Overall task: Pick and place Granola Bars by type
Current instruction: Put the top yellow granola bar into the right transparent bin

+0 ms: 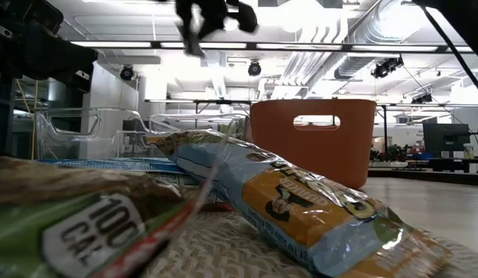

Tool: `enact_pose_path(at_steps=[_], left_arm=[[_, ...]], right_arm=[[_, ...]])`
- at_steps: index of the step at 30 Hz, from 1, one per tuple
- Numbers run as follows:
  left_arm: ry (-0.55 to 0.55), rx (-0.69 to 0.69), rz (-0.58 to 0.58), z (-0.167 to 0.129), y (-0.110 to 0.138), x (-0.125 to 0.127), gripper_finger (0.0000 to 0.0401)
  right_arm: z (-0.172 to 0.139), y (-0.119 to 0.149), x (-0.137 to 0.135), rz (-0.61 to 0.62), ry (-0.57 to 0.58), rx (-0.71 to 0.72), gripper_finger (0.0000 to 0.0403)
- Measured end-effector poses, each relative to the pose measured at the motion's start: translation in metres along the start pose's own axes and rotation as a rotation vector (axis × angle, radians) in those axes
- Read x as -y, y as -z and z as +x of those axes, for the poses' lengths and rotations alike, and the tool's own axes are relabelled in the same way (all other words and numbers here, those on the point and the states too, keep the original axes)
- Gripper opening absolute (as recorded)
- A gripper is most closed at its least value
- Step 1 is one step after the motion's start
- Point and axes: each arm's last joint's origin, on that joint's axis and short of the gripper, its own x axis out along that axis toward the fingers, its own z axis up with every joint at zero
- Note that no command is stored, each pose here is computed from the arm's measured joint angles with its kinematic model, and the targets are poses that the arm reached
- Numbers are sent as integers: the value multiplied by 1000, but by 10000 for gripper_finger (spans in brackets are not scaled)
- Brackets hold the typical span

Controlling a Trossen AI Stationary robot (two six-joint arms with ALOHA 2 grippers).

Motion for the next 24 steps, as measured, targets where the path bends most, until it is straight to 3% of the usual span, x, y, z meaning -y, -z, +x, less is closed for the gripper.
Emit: enact_pose_path(at_steps=[4,8,13,17,24], left_arm=[[0,0,0,0,0,0,1],[0,0,0,0,0,0,1],[0,0,0,0,0,0,1],[0,1,0,0,0,0,1],[0,1,0,0,0,0,1]], right_arm=[[19,-1,22,11,92,-105,73],[36,-6,33,41,71,-213,73],[60,1,44,233,71,-356,73],[75,17,51,339,96,-457,73],[90,57,60,399,140,-607,73]])
